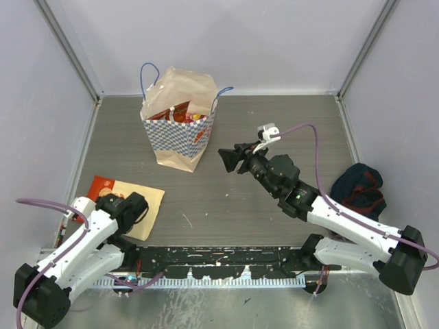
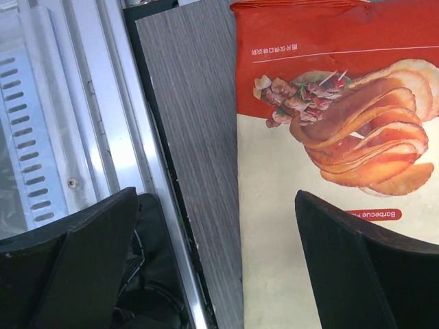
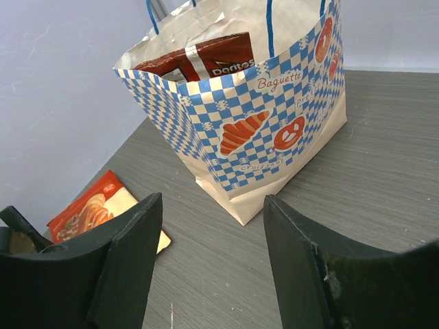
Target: Place the snacks into the paper bag
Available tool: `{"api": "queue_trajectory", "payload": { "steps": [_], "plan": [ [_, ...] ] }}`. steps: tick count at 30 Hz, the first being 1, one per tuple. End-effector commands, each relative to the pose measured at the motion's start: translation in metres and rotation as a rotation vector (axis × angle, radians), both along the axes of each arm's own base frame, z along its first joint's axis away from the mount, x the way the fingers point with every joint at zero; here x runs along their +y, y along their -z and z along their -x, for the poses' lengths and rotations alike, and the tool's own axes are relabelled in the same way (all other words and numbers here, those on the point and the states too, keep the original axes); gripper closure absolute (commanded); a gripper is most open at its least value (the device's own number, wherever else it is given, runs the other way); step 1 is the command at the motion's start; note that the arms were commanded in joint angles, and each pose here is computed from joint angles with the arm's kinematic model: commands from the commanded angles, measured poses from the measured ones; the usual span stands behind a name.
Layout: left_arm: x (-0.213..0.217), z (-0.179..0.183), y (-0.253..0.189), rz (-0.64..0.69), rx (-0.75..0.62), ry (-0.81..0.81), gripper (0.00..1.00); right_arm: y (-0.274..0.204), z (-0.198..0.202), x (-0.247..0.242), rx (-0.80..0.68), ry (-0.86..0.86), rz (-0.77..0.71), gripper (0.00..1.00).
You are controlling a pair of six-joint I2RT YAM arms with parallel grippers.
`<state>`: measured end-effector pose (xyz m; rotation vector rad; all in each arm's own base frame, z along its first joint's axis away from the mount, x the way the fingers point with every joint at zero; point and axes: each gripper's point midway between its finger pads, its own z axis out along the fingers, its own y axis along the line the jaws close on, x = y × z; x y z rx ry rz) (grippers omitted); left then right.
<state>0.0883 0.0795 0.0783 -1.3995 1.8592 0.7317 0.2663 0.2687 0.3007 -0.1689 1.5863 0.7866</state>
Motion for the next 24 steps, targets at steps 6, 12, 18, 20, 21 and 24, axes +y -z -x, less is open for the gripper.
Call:
{"api": "queue_trajectory", "payload": {
  "steps": [6, 12, 18, 20, 21, 24],
  "plan": [
    [-0.092, -0.067, 0.069, 0.567, -0.366, -0.087, 0.02, -0.015, -0.005, 0.000, -0.030, 0.010, -0.053, 0.35],
    [-0.094, -0.076, 0.085, 0.668, -0.528, -0.087, 0.02, -0.010, -0.008, 0.004, -0.020, 0.005, -0.046, 0.35],
    [-0.101, -0.091, 0.089, 0.728, -0.510, -0.011, 0.02, -0.003, -0.011, 0.010, 0.002, -0.013, -0.043, 0.35],
    [-0.105, -0.094, 0.090, 0.738, -0.447, 0.012, 0.02, -0.001, -0.013, 0.011, 0.011, -0.013, -0.043, 0.35],
    [-0.105, -0.095, 0.090, 0.730, -0.408, 0.014, 0.02, -0.001, -0.014, 0.012, 0.013, -0.012, -0.046, 0.35],
    [-0.107, -0.101, 0.087, 0.701, -0.321, 0.026, 0.02, 0.000, -0.014, 0.011, 0.012, -0.009, -0.044, 0.35]
  ]
}}
